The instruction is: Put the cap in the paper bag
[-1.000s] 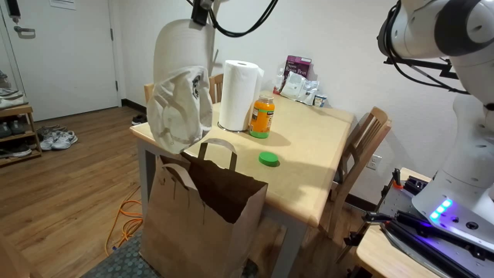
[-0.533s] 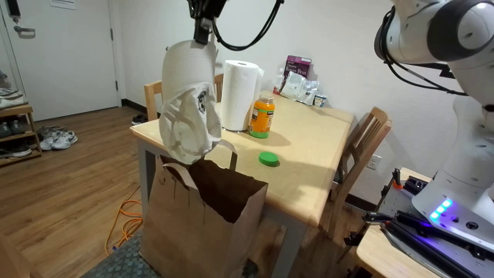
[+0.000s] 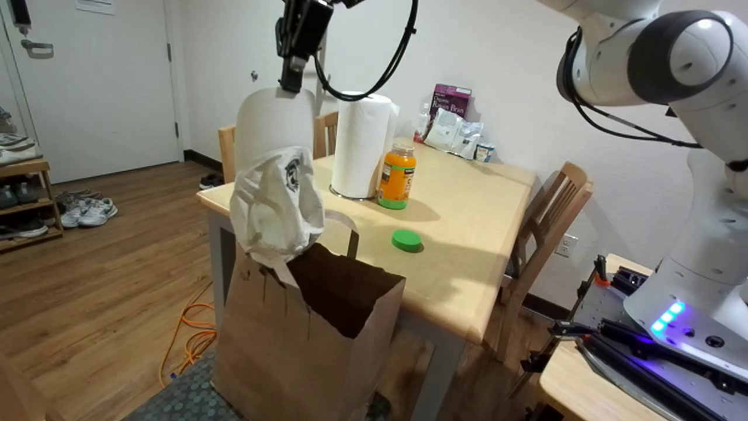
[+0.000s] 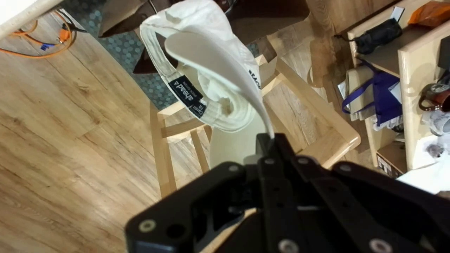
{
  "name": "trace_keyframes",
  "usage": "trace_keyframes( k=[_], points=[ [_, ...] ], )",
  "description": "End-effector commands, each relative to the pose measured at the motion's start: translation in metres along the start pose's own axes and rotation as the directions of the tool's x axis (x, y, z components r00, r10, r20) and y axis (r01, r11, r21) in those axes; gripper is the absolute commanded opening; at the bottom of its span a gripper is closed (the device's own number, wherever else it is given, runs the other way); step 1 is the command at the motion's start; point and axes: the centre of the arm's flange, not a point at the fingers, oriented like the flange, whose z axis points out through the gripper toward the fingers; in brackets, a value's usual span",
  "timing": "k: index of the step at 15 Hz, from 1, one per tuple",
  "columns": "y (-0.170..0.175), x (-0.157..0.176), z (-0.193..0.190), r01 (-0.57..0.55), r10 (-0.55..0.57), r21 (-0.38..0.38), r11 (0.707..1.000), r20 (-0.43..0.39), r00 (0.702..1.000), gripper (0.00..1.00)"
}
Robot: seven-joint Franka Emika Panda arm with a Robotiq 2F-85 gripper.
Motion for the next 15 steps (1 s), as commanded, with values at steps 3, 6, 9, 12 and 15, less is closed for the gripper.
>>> trace_keyframes(
  k=[3, 6, 9, 12, 15],
  points=[
    [-0.013, -0.028, 0.04, -0.046, 0.051, 0.054, 0.997, -0.099, 0.994, 0.01],
    [-0.023, -0.027, 0.038, -0.126, 0.131, 0.09, 0.988, -0.053, 0.99, 0.01],
    [-0.038, -0.017, 0.023, -0.201, 0.204, 0.08, 0.976, -0.028, 0.979, 0.01],
    [-0.055, -0.007, 0.016, -0.262, 0.265, 0.071, 0.962, -0.037, 0.964, 0.01],
    [-0.071, -0.004, 0.016, -0.358, 0.36, 0.053, 0.932, -0.044, 0.932, 0.01]
  ],
)
